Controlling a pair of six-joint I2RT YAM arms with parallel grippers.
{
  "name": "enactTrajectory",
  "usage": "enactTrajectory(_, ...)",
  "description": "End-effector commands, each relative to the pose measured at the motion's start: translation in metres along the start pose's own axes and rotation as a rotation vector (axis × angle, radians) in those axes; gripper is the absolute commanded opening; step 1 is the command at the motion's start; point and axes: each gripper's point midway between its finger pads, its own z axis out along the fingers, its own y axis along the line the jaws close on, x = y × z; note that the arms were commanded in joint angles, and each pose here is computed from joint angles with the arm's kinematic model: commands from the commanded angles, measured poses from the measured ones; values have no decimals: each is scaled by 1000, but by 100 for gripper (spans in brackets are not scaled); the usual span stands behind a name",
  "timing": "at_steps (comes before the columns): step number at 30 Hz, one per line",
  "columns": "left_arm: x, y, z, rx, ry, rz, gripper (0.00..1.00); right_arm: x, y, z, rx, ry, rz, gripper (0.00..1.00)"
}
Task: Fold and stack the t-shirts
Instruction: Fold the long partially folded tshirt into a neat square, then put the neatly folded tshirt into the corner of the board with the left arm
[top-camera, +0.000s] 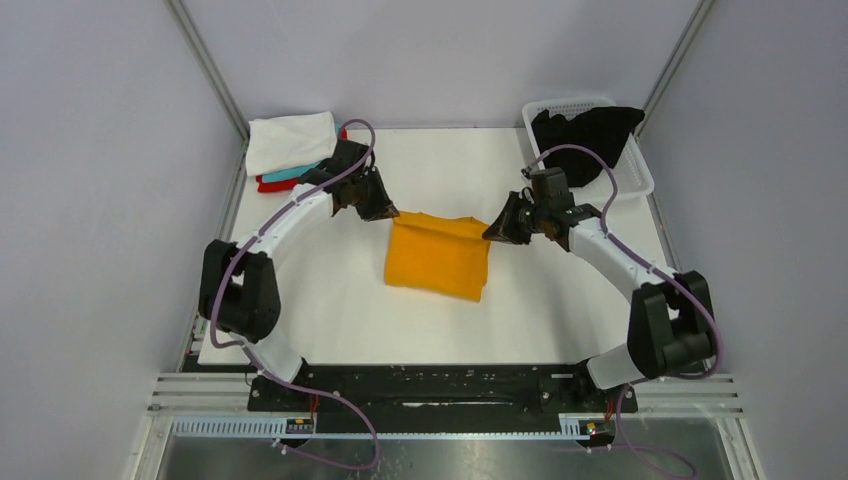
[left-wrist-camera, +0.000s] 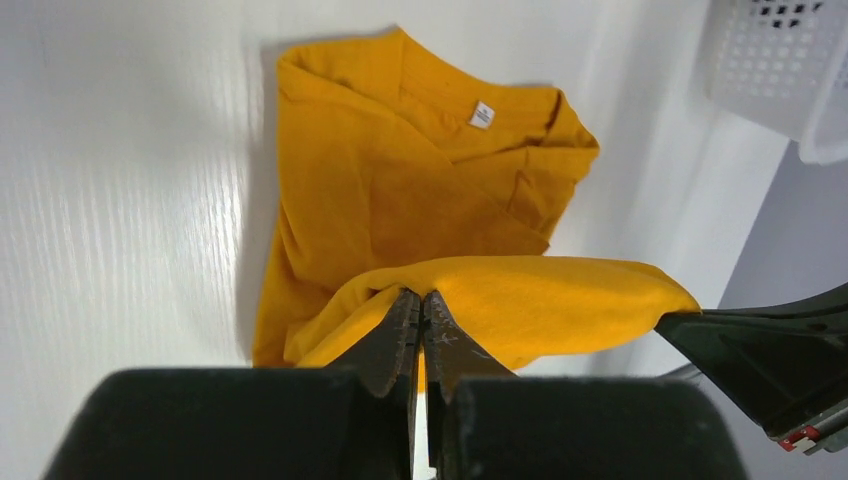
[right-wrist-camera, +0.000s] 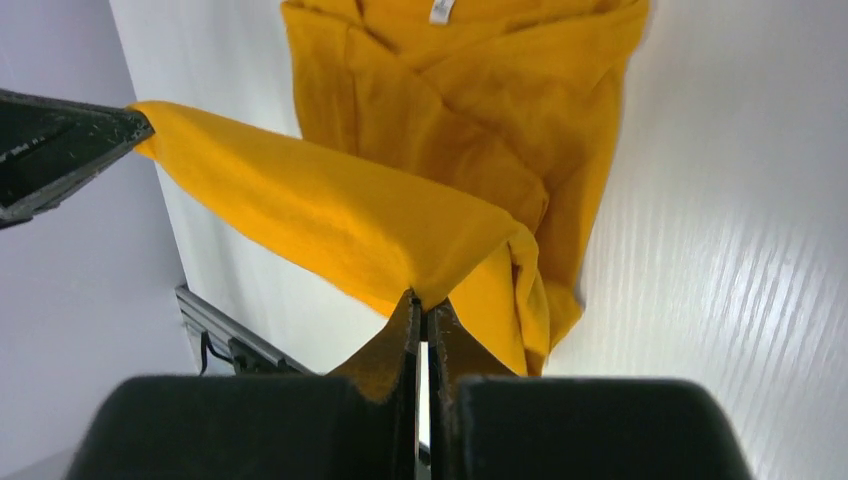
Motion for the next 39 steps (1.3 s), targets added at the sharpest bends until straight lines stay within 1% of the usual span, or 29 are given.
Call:
enactTrajectory(1,-39,-6,14,0,-77,16,0,-38,11,14,-72,-45,19,0)
enactTrajectory(6,-43,-6,49,-5,-2,16,0,-58,7,36,-97,-47,56,0)
enactTrajectory(8,-48,-2,61,-32,1,6,0,-64,3,46,-92,-45,77,1)
enactTrajectory(9,-51,1,67,-48,-1,-1,9,-69,2,50,-91,-46,84,6)
enactTrajectory(10,-55,2,70,-57,-5,-3,22,-73,0,54,-85,-46,90,16)
enactTrajectory(11,-58,2,72,-62,-3,-8,29,-79,-2,58,-79,-49,99,30)
enactTrajectory(12,-63,1,72,-59,-5,-11,39,-84,-2,59,-75,-53,106,49)
enactTrajectory(13,-69,-4,70,-52,-14,-7,56,-88,-2,60,-73,-55,109,72)
enactTrajectory(14,-73,-6,65,-53,-23,-5,91,-91,-1,58,-64,-61,107,96)
enactTrajectory(15,-77,-7,60,-59,-33,-4,98,-93,-1,55,-54,-67,99,99)
enactTrajectory(17,-77,-8,49,-62,-47,4,99,-93,1,47,-50,-84,90,99)
enactTrajectory(20,-64,-2,43,-56,-36,21,99,-80,3,32,-72,-101,72,100)
enactTrajectory(26,-7,32,59,-59,115,61,99,-25,-16,16,-101,-61,57,100)
enactTrajectory(30,15,49,77,-89,180,78,99,0,-25,5,-104,-50,39,99)
enactTrajectory(31,19,50,81,-85,194,83,98,5,-29,2,-94,-48,39,99)
enactTrajectory(33,31,53,91,-88,236,89,92,12,-34,-3,-73,-57,45,99)
enactTrajectory(35,44,53,98,-102,262,111,89,15,-37,-11,-60,-74,32,99)
enactTrajectory(38,62,55,108,-146,296,135,86,18,-42,-20,-26,-99,15,100)
enactTrajectory(39,66,57,110,-170,301,142,83,18,-43,-23,-19,-108,7,100)
